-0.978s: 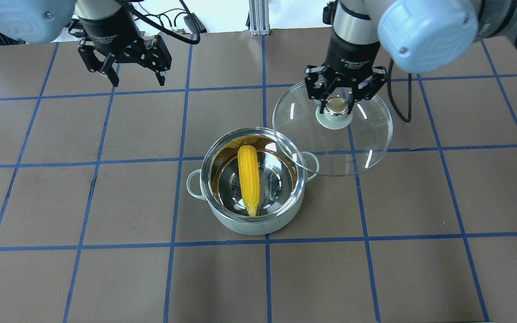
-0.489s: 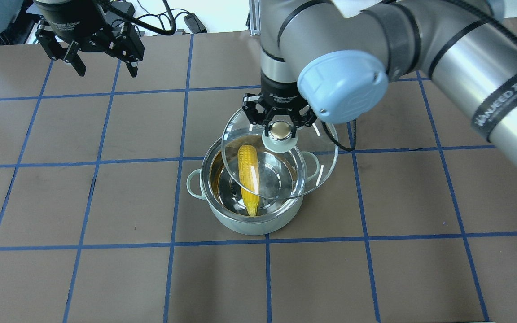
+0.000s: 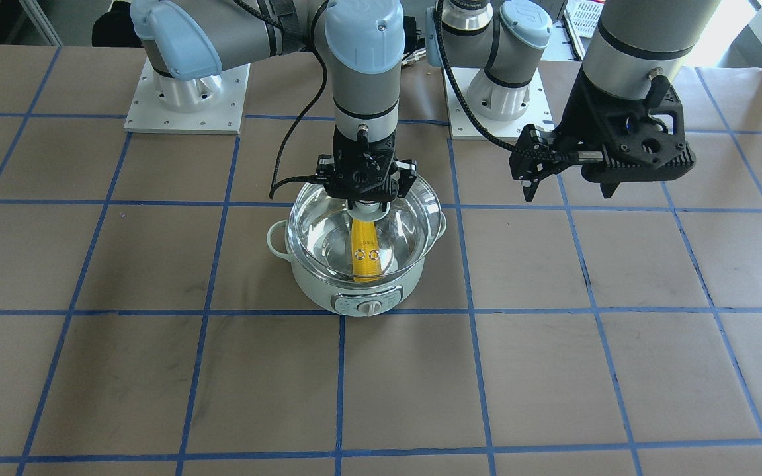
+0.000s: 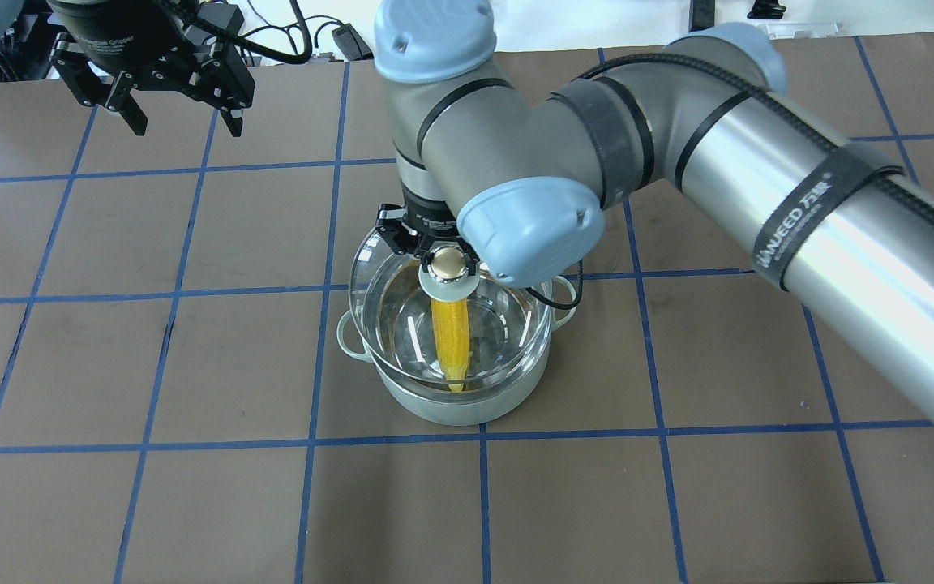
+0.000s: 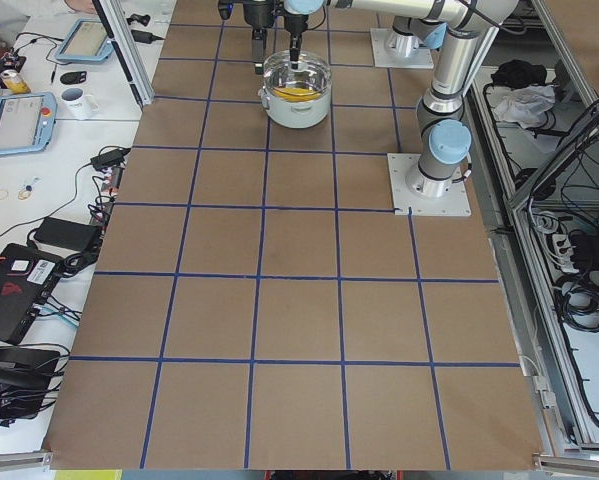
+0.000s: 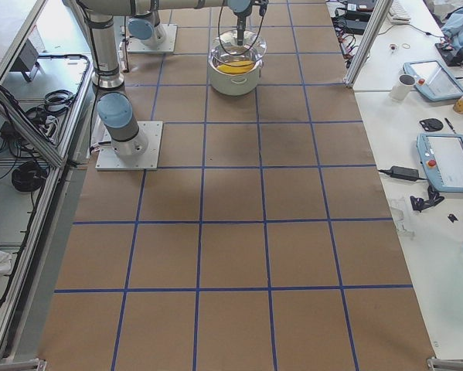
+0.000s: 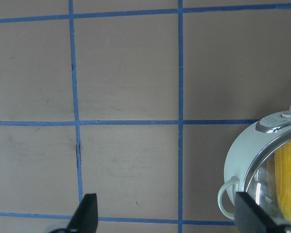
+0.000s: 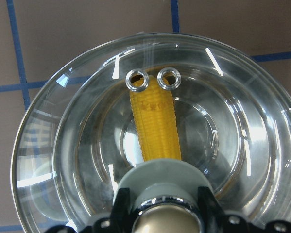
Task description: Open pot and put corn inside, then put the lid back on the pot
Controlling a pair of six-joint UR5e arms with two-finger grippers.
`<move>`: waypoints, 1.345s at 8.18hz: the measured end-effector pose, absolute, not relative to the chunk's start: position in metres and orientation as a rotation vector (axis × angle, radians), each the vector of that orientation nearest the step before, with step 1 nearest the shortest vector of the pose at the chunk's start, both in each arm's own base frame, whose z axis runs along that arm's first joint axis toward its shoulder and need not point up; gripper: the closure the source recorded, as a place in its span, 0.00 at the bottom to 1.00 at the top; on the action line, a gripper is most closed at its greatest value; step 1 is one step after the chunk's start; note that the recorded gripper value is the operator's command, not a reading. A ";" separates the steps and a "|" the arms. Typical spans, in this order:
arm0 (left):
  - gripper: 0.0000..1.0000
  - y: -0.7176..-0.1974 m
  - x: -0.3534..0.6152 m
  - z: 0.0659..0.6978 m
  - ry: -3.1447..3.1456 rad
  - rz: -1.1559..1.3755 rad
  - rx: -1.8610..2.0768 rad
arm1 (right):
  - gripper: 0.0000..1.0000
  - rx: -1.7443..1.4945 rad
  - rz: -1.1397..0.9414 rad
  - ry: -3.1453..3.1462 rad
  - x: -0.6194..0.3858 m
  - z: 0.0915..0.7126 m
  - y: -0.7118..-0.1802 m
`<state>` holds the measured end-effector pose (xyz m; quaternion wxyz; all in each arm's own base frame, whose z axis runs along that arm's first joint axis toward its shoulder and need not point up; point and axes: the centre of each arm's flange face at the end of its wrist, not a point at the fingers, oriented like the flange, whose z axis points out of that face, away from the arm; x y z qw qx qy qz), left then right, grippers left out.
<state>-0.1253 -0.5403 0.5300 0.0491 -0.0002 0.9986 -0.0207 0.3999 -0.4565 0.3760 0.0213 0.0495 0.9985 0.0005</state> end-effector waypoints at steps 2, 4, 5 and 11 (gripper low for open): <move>0.00 -0.538 -0.128 0.520 3.046 -0.035 -0.003 | 1.00 0.123 0.032 3.108 0.399 0.362 -0.451; 0.00 -0.529 -0.131 0.508 3.051 0.002 -0.019 | 1.00 0.089 0.037 3.112 0.398 0.357 -0.452; 0.00 -0.523 -0.133 0.504 3.073 0.014 -0.023 | 1.00 0.082 0.033 3.111 0.398 0.356 -0.453; 0.00 -0.512 -0.138 0.493 3.158 0.050 -0.018 | 1.00 0.066 0.039 3.115 0.396 0.351 -0.457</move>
